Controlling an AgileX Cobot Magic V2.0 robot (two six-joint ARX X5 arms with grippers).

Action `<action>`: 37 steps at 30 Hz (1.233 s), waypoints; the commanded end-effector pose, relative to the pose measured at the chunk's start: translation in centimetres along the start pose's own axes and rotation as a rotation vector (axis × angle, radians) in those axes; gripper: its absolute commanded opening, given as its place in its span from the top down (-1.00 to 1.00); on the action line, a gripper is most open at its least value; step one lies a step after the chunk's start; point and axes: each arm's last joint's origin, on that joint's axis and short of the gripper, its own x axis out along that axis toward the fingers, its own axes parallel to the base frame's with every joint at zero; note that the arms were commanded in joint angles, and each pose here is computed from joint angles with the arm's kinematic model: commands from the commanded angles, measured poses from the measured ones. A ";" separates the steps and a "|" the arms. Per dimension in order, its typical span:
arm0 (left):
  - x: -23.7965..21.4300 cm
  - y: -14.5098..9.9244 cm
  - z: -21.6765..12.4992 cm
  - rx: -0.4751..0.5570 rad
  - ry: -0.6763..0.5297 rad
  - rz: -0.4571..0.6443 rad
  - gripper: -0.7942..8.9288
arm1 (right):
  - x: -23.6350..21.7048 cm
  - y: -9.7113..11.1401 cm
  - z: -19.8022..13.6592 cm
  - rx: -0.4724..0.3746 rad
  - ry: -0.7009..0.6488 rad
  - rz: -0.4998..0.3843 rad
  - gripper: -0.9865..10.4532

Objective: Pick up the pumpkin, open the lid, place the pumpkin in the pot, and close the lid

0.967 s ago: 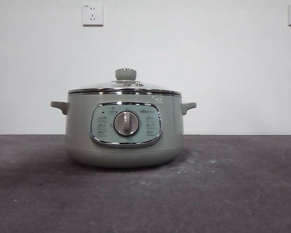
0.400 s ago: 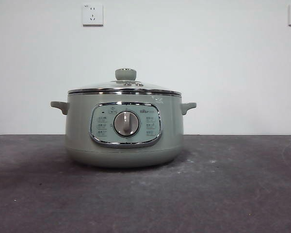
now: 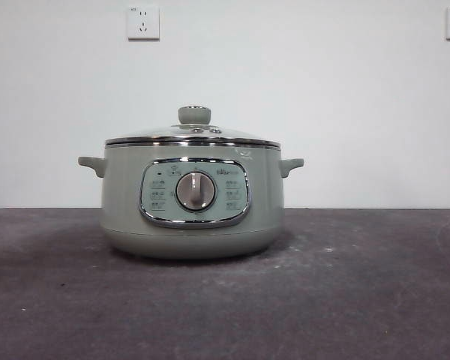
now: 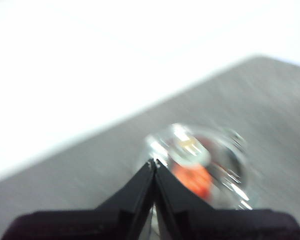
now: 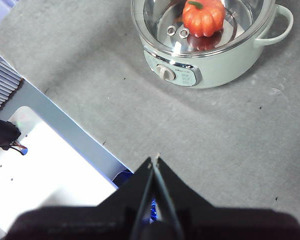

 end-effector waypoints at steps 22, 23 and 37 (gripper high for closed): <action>2.4 -3.6 -25.8 -0.048 -0.063 0.378 0.84 | -0.1 0.0 -0.2 0.011 0.012 -0.003 0.83; 2.4 -3.6 -26.3 -0.057 -0.058 0.390 0.84 | -0.1 0.0 -0.2 0.011 0.012 -0.003 0.83; 3.1 -4.1 -30.0 -0.135 0.083 0.400 0.84 | -0.1 0.0 -0.2 0.011 0.012 -0.003 0.83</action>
